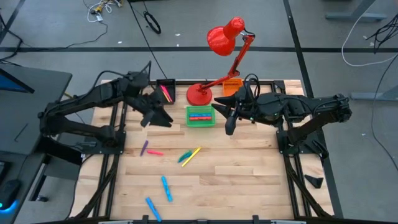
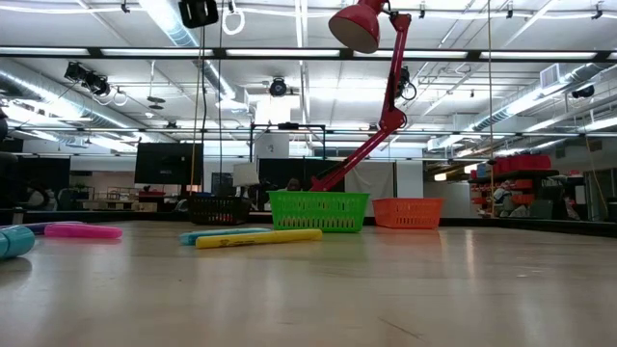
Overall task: Pick & Place Markers
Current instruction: Put the small pink highlighter into the orange basket
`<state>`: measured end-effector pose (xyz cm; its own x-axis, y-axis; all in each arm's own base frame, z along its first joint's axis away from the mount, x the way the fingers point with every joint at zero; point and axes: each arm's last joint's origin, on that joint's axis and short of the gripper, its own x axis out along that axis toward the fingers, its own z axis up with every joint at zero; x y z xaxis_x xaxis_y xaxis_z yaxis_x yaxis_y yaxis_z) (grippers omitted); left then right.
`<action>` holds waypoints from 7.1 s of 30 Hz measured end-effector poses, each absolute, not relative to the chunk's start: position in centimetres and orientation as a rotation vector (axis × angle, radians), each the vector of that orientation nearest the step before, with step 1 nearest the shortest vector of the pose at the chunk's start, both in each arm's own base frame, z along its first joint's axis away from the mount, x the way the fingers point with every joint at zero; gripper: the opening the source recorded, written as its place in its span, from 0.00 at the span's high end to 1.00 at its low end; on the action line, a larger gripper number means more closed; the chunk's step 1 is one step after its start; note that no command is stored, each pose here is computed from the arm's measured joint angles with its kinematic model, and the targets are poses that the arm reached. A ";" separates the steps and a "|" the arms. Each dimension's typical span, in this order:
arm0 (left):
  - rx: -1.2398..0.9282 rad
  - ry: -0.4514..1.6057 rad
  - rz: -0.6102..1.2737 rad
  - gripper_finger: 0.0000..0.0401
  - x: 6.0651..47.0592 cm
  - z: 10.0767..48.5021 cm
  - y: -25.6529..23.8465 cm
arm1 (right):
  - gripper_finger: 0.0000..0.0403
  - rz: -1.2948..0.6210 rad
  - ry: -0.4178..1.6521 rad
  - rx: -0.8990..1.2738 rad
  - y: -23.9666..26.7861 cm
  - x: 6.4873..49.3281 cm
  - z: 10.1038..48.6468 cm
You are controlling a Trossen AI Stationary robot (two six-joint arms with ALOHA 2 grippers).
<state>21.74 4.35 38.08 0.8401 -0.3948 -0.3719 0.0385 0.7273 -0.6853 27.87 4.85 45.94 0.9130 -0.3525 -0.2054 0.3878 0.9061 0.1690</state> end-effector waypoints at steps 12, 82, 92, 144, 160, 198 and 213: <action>-0.559 0.718 -0.032 0.48 21.4 39.6 1.2 | 0.71 -0.382 0.167 0.206 4.9 27.9 46.0; 0.027 1.773 0.244 0.52 25.5 27.1 -0.5 | 0.71 -0.384 0.287 0.077 4.8 27.6 45.0; -0.044 1.703 0.093 0.52 26.2 24.2 -1.5 | 0.71 -0.384 0.288 0.077 4.8 27.6 45.0; 0.023 1.698 -0.086 0.87 25.0 12.3 -4.8 | 0.71 -0.385 0.288 0.078 4.8 27.6 45.0; 0.051 1.609 -0.125 0.90 28.7 17.0 -5.3 | 0.71 -0.327 0.296 0.092 4.9 27.6 45.0; 0.342 0.882 0.223 0.90 34.3 40.7 -2.6 | 0.71 0.256 0.240 0.360 7.8 27.3 46.6; 0.487 0.574 0.275 0.90 32.5 48.7 -3.0 | 0.71 0.250 0.246 0.411 7.8 27.3 46.6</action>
<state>32.52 -3.00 48.71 0.8084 0.3784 -0.4509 -0.1138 0.8520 0.5110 27.30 7.81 46.62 0.9400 0.2874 -0.1837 -0.1888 0.8869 0.4216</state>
